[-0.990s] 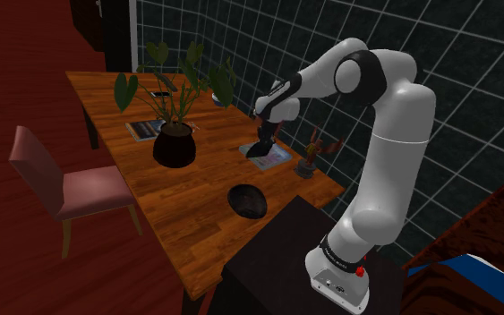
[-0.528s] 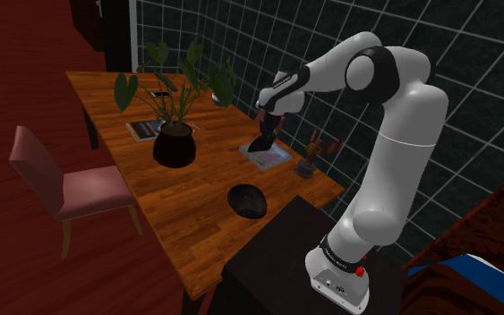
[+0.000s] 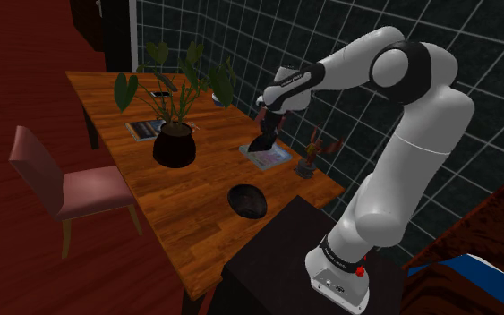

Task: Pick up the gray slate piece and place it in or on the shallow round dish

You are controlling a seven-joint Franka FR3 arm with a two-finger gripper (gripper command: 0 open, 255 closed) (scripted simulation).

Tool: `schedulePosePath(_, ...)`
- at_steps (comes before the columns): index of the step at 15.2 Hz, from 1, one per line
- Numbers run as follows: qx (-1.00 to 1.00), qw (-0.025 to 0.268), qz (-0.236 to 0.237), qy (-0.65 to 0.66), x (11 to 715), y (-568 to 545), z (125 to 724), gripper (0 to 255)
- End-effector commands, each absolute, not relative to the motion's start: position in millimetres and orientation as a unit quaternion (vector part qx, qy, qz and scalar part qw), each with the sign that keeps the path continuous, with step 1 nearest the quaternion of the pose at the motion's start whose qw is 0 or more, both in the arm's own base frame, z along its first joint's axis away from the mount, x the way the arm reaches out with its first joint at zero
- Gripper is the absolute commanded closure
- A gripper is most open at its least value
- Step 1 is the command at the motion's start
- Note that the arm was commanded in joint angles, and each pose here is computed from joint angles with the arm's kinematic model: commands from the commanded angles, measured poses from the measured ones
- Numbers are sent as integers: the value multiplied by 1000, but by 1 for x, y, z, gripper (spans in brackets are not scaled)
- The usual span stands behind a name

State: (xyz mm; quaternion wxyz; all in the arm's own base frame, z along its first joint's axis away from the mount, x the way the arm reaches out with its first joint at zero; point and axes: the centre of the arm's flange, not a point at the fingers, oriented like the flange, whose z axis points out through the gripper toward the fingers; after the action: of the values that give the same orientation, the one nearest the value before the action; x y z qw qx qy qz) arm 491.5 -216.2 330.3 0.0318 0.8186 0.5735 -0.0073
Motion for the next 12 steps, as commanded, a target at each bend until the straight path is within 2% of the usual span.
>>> schedulePosePath(1,819,32,-7,573,479,-195,331,255)
schedulePosePath(12,819,32,-7,573,404,-71,339,255)
